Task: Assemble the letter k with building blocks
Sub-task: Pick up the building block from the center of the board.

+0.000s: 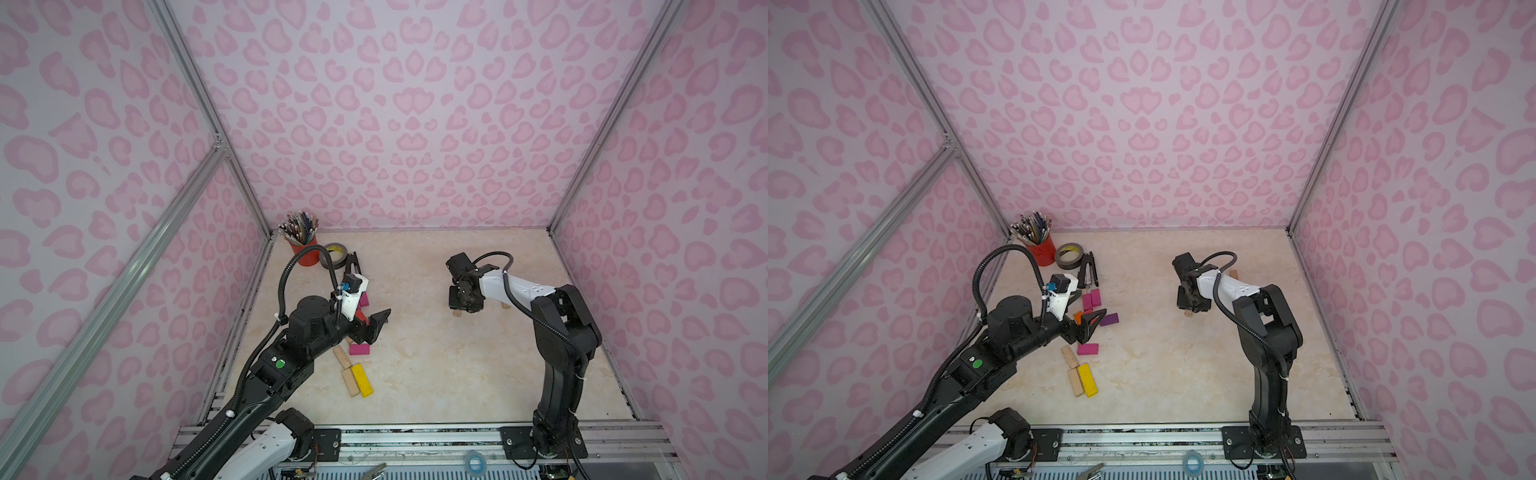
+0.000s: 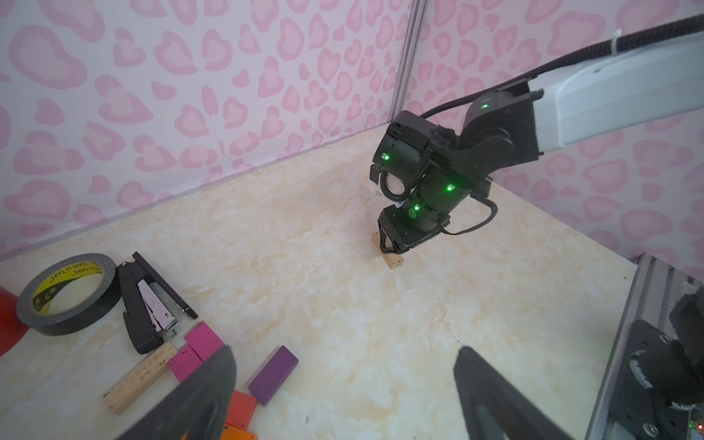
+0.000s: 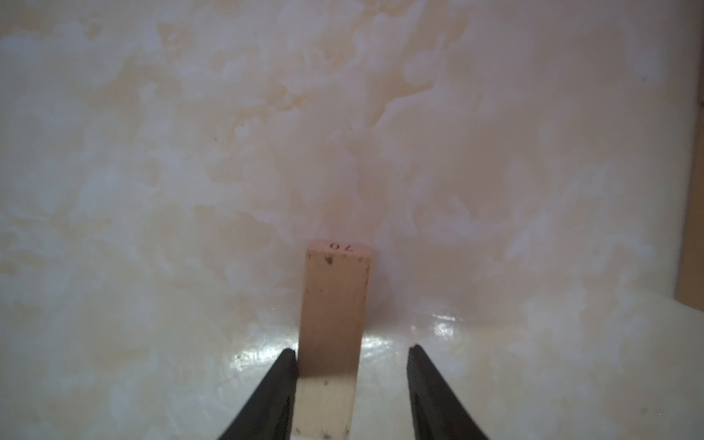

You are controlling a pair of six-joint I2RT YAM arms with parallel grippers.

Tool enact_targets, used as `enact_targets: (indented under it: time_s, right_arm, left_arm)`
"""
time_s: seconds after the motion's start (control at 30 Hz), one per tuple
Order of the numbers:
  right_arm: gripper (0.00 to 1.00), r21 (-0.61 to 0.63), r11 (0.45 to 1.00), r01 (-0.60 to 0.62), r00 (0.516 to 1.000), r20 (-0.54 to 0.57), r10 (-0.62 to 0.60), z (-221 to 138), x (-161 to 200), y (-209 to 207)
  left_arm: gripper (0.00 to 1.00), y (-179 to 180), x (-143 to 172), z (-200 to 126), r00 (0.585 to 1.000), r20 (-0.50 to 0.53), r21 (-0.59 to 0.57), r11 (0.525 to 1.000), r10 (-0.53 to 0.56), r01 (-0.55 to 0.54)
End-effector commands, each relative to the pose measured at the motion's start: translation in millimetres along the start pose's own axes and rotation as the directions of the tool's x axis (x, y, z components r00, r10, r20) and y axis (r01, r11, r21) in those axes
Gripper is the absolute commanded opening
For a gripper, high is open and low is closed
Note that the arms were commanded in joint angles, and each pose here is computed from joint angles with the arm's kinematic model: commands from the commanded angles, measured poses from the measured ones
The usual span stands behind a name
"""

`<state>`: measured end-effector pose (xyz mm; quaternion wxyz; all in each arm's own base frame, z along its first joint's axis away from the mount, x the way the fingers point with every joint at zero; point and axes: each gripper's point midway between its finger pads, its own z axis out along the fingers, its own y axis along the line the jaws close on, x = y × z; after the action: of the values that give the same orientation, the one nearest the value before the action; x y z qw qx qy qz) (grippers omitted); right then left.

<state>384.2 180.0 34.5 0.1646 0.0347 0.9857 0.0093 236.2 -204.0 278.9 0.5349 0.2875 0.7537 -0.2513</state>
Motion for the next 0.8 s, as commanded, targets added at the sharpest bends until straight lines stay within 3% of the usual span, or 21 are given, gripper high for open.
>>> enact_targets:
  time_s: [0.0, 0.2, 0.33, 0.47, 0.63, 0.77]
  right_arm:
    - [0.44, 0.008, 1.000, 0.005, 1.000, -0.014, -0.005, 6, 2, 1]
    - [0.39, 0.009, 1.000, 0.010, 1.000, -0.029, -0.010, 13, 3, 2]
    - [0.30, 0.015, 1.000, 0.012, 0.999, -0.030, -0.011, 14, 3, 1]
    - [0.23, 0.018, 0.999, 0.035, 0.999, -0.030, -0.034, 11, 4, -4]
    - [0.21, -0.016, 0.988, 0.152, 0.988, -0.013, -0.152, -9, 3, -20]
    - [0.19, -0.002, 0.962, 0.271, 0.962, 0.031, -0.271, -36, 4, -55]
  left_arm:
    - [0.90, -9, -1, -2, 0.997, 0.009, 0.049, 0.996, 0.079, -0.079]
    - [0.89, -29, 5, -5, 0.988, 0.033, 0.161, 0.974, 0.154, -0.157]
    - [0.90, -29, 6, -6, 0.984, 0.036, 0.153, 0.972, 0.174, -0.177]
    - [0.97, -33, 7, -8, 0.977, 0.052, 0.175, 0.961, 0.206, -0.212]
    - [0.98, -45, 8, -9, 0.963, 0.074, 0.222, 0.937, 0.259, -0.269]
    - [0.98, -57, 9, -7, 0.947, 0.101, 0.267, 0.908, 0.307, -0.323]
